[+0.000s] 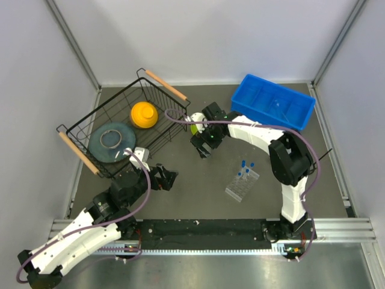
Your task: Organize the chemistry lab equipment
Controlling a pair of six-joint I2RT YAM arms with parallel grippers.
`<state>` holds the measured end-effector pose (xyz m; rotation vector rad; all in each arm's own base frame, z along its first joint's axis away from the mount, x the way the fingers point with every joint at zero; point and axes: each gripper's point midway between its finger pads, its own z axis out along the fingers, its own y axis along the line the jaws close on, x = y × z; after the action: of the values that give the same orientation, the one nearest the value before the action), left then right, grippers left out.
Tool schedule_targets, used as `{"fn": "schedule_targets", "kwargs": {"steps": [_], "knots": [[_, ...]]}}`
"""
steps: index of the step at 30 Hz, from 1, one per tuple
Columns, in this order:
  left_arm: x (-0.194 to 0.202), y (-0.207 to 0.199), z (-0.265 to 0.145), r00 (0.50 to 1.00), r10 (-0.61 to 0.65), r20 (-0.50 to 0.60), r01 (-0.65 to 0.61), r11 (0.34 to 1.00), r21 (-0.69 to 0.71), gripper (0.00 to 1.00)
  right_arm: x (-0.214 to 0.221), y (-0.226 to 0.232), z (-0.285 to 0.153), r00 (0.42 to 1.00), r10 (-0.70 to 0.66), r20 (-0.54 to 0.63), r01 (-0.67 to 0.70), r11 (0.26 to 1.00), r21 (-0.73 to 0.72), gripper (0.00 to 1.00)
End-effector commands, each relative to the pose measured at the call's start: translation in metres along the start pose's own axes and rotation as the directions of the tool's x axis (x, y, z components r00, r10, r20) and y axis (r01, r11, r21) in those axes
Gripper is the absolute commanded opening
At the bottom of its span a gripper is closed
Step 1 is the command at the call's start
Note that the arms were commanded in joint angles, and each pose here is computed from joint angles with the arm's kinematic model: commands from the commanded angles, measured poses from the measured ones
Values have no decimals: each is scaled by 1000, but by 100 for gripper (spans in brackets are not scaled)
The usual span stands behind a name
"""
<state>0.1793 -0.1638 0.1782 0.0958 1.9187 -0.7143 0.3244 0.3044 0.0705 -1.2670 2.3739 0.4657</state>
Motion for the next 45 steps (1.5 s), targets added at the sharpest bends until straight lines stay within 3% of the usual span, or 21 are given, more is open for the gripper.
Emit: {"fn": "schedule_targets", "kwargs": {"steps": [1, 16, 29, 33, 36, 39, 45], "knots": [[-5, -1, 2, 1000, -1, 29, 1, 1000, 7, 99, -14, -1, 4, 999, 1, 33, -2, 1000, 18, 94], [-5, -2, 2, 1000, -3, 28, 2, 1000, 10, 99, -5, 8, 17, 1000, -27, 3, 27, 999, 27, 67], [-9, -4, -2, 999, -6, 33, 6, 1000, 15, 99, 2, 2, 22, 999, -39, -26, 40, 997, 64, 63], [-9, -3, -3, 999, -11, 34, 10, 1000, 14, 99, -1, 1, 20, 999, -40, -19, 41, 997, 67, 42], [-10, -3, -4, 999, -16, 39, 15, 1000, 17, 99, -6, 1, 12, 999, -50, 1, 50, 996, 76, 21], [-11, -4, -5, 999, -18, 42, 17, 1000, 21, 99, -16, 2, -7, 996, -80, 41, 76, 993, 93, 15], [-13, -5, -6, 999, -19, 48, 18, 1000, 26, 99, -24, -3, -56, 985, -125, 121, 109, 986, 129, 12]]}}
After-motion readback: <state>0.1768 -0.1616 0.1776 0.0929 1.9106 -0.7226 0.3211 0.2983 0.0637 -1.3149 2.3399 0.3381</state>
